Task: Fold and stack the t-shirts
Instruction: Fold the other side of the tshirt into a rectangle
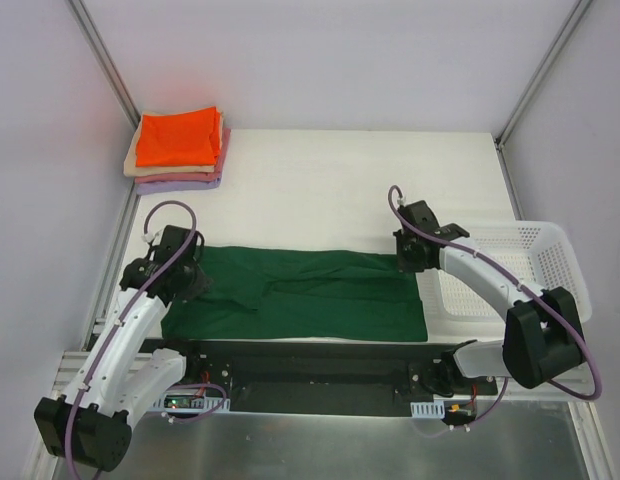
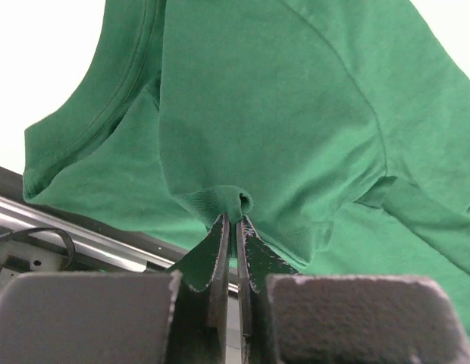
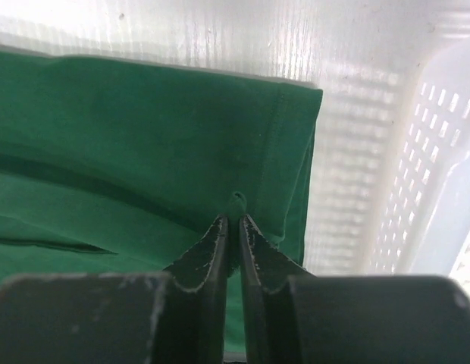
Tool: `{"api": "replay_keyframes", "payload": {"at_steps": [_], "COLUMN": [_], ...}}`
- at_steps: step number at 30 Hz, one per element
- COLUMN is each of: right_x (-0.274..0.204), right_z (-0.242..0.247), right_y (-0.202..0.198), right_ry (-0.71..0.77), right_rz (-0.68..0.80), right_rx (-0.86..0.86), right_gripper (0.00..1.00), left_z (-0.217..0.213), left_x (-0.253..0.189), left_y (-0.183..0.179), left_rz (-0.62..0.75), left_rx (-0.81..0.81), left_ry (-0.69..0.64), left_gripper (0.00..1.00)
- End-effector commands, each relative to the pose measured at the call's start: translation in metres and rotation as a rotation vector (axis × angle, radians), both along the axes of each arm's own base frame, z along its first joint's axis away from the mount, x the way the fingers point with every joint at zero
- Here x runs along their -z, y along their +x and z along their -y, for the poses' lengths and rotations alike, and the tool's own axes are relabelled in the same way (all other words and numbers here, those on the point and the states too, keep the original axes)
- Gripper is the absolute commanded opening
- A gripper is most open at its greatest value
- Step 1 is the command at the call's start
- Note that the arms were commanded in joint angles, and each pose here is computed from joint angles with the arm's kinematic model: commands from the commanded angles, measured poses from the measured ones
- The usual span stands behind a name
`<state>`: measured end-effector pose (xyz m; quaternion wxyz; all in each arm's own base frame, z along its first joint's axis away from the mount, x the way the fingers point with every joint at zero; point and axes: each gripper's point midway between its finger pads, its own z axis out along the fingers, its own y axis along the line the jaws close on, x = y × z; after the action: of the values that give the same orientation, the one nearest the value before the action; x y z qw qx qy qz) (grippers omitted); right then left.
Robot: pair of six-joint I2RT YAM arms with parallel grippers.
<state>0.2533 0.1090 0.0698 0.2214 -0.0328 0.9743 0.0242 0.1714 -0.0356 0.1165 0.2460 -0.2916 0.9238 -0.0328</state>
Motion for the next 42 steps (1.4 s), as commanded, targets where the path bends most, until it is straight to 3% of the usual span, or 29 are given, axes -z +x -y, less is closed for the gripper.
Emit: {"api": "replay_keyframes", "payload": {"at_steps": [1, 5, 8, 9, 12, 14, 17, 20, 23, 30, 34, 38, 42], "right_x": [-0.004, -0.005, -0.006, -0.007, -0.012, -0.016, -0.025, -0.034, -0.038, -0.004, 0.026, 0.055, 0.065], "right_z": [0.004, 0.001, 0.0, 0.0, -0.005, -0.014, -0.035, -0.06, -0.093, -0.125, -0.106, -0.077, -0.063], "right_y": [-0.008, -0.011, -0.013, -0.013, -0.013, -0.013, -0.015, -0.015, -0.015, 0.001, 0.009, 0.006, 0.002], "right_ry": [-0.013, -0.004, -0.012, -0.016, 0.006, 0.042, 0.111, 0.181, 0.258, 0.267, 0.17, 0.138, 0.154], "right_rz": [0.001, -0.007, -0.012, -0.011, -0.005, 0.0, 0.0, 0.01, 0.009, -0.081, -0.125, -0.208, -0.237], "right_rx": [-0.02, -0.041, -0.053, -0.058, -0.083, -0.109, -0.196, -0.28, -0.363, -0.347, -0.276, -0.185, -0.15], "right_gripper": [0.13, 0.21, 0.3, 0.32, 0.49, 0.56, 0.67, 0.91, 0.98, 0.96, 0.96, 0.96, 0.96], "left_z": [0.004, -0.003, -0.011, -0.014, -0.017, -0.013, 0.003, 0.039, 0.066, 0.069, 0.04, 0.018, 0.014], "left_x": [0.014, 0.016, 0.01, 0.006, -0.004, -0.011, -0.017, -0.015, -0.004, 0.047, 0.086, 0.118, 0.127], "left_y": [-0.02, -0.032, -0.037, -0.037, -0.037, -0.031, -0.016, 0.015, 0.039, 0.068, 0.062, 0.043, 0.043], "left_rz": [-0.075, -0.123, -0.135, -0.13, -0.105, -0.072, -0.03, 0.032, 0.045, -0.105, -0.207, -0.318, -0.342], "left_rx": [-0.025, -0.093, -0.139, -0.147, -0.156, -0.146, -0.082, 0.039, 0.103, 0.062, -0.049, -0.149, -0.155], "left_ry": [-0.039, -0.019, 0.012, 0.025, 0.036, 0.013, -0.058, -0.204, -0.314, -0.274, -0.172, -0.217, -0.234], "left_gripper": [0.02, 0.12, 0.32, 0.41, 0.84, 0.99, 0.99, 0.99, 0.99, 0.99, 0.99, 0.99, 0.99]}}
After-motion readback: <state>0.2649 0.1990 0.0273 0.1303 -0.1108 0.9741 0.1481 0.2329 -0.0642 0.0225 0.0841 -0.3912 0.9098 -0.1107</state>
